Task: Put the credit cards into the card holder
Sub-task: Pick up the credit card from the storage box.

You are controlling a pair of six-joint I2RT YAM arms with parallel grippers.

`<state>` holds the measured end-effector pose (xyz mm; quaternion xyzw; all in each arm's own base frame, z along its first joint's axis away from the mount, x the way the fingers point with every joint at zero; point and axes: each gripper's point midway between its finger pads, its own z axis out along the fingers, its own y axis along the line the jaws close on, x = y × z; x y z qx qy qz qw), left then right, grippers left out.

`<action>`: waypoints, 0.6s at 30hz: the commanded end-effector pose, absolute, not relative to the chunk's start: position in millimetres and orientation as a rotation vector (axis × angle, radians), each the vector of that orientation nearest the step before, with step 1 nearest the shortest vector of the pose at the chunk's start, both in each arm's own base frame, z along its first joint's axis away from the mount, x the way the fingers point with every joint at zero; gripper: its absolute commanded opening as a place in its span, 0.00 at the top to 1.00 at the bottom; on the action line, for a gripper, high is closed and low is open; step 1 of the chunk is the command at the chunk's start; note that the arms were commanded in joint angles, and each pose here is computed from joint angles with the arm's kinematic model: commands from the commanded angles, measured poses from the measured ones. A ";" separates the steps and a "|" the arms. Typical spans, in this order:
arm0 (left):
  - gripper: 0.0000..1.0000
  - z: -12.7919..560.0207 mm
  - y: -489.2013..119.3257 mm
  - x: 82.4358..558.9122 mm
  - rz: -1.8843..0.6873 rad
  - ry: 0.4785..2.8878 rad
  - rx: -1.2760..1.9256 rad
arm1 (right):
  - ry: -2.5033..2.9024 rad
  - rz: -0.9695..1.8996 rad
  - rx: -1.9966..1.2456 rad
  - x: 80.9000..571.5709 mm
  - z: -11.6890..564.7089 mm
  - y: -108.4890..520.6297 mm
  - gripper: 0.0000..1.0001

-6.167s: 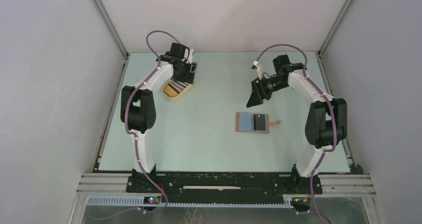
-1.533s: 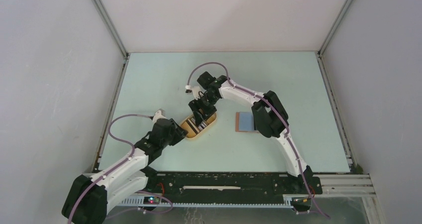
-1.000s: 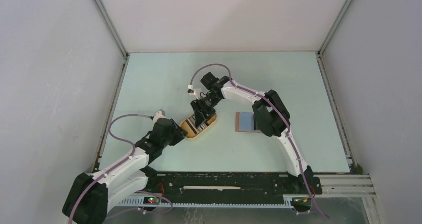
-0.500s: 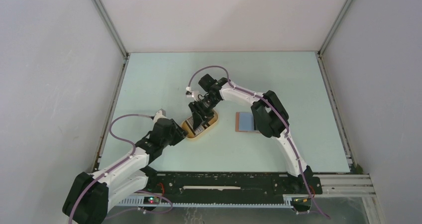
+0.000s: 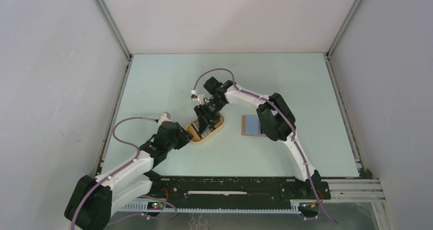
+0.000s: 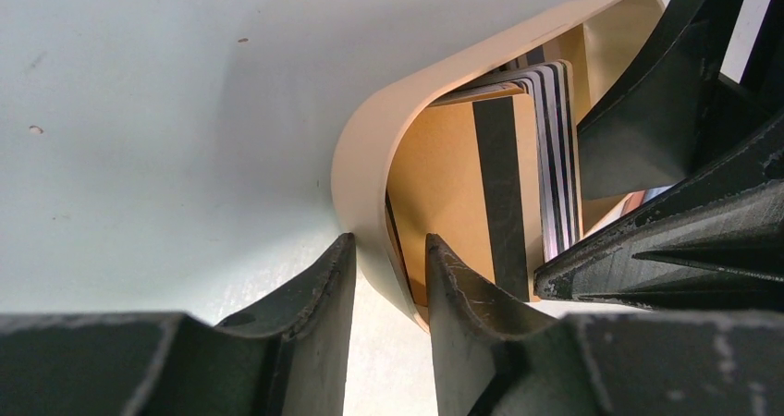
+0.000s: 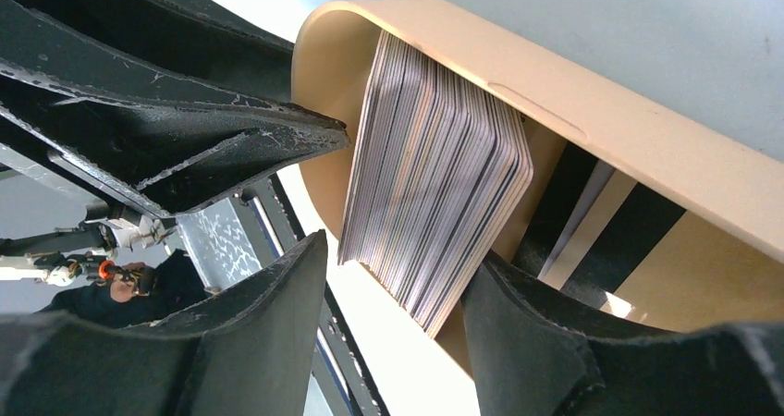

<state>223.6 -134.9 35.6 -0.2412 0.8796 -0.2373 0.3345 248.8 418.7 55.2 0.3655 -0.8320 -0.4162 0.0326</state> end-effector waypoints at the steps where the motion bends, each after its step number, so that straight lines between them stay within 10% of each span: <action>1: 0.62 45.3 -142.1 230.9 -0.670 2.257 -0.604 | -2.567 -1.372 1.137 254.9 90.4 420.9 0.38; 18: 0.64 45.3 -142.3 231.0 -0.669 2.260 -0.598 | -2.585 -1.414 1.115 265.3 103.6 411.7 0.40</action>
